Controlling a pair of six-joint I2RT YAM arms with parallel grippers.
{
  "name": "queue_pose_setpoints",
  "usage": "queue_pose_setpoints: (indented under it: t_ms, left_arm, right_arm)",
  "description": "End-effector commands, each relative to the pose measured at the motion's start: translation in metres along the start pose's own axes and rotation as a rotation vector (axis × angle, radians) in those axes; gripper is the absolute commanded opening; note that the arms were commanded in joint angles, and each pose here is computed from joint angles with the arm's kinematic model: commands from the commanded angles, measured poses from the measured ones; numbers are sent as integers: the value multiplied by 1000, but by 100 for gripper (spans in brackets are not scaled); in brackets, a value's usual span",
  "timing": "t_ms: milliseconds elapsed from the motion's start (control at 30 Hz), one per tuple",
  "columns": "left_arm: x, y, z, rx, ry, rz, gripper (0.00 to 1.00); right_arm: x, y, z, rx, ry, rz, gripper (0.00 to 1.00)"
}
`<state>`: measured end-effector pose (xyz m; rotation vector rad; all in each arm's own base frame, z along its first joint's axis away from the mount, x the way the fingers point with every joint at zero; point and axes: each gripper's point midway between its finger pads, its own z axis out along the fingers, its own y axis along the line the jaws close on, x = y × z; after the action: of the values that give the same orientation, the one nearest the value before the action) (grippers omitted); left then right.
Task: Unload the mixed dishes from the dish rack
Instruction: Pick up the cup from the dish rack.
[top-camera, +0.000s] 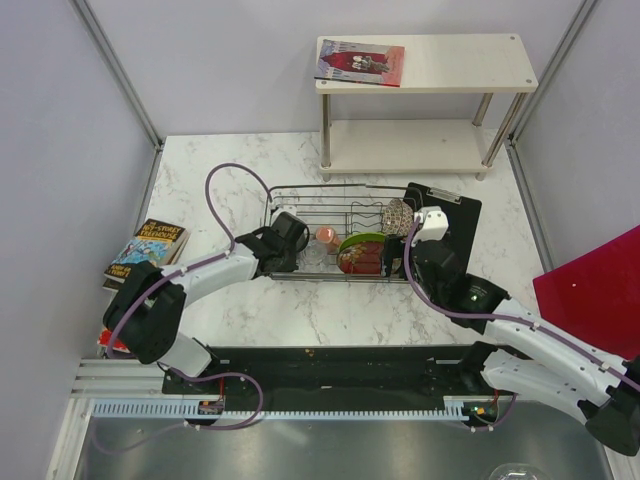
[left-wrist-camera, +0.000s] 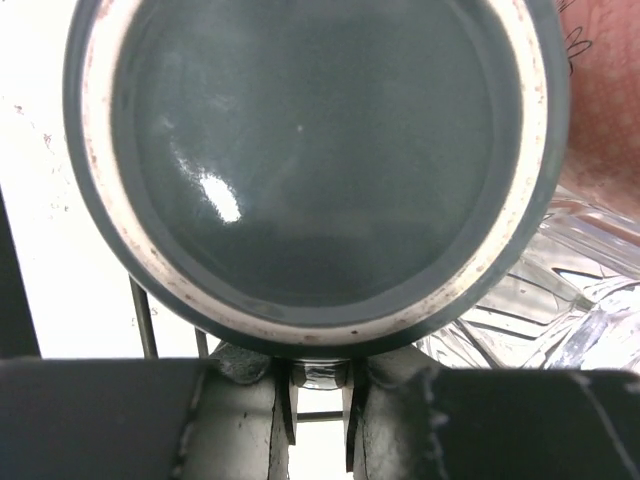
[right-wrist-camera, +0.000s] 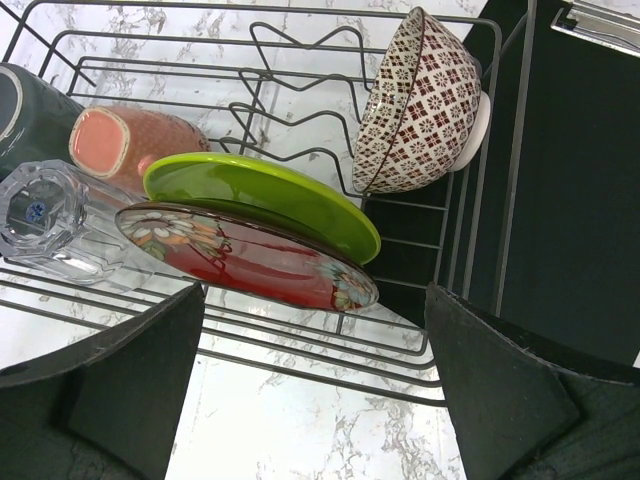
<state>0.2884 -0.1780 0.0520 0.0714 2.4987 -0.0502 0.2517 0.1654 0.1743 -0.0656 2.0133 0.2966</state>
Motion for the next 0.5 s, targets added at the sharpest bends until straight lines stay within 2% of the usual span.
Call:
queue_pose_setpoints:
  t_ms: [0, 167, 467]
  left_arm:
    - [-9, 12, -11, -38, -48, -51, 2]
    - [-18, 12, -22, -22, -78, -56, 2]
    - [-66, 7, -73, 50, -206, -33, 2]
  right_arm:
    - [-8, 5, -3, -26, -31, 37, 98]
    - [-10, 6, -4, -29, -33, 41, 98]
    - [-10, 6, -4, -24, -26, 40, 98]
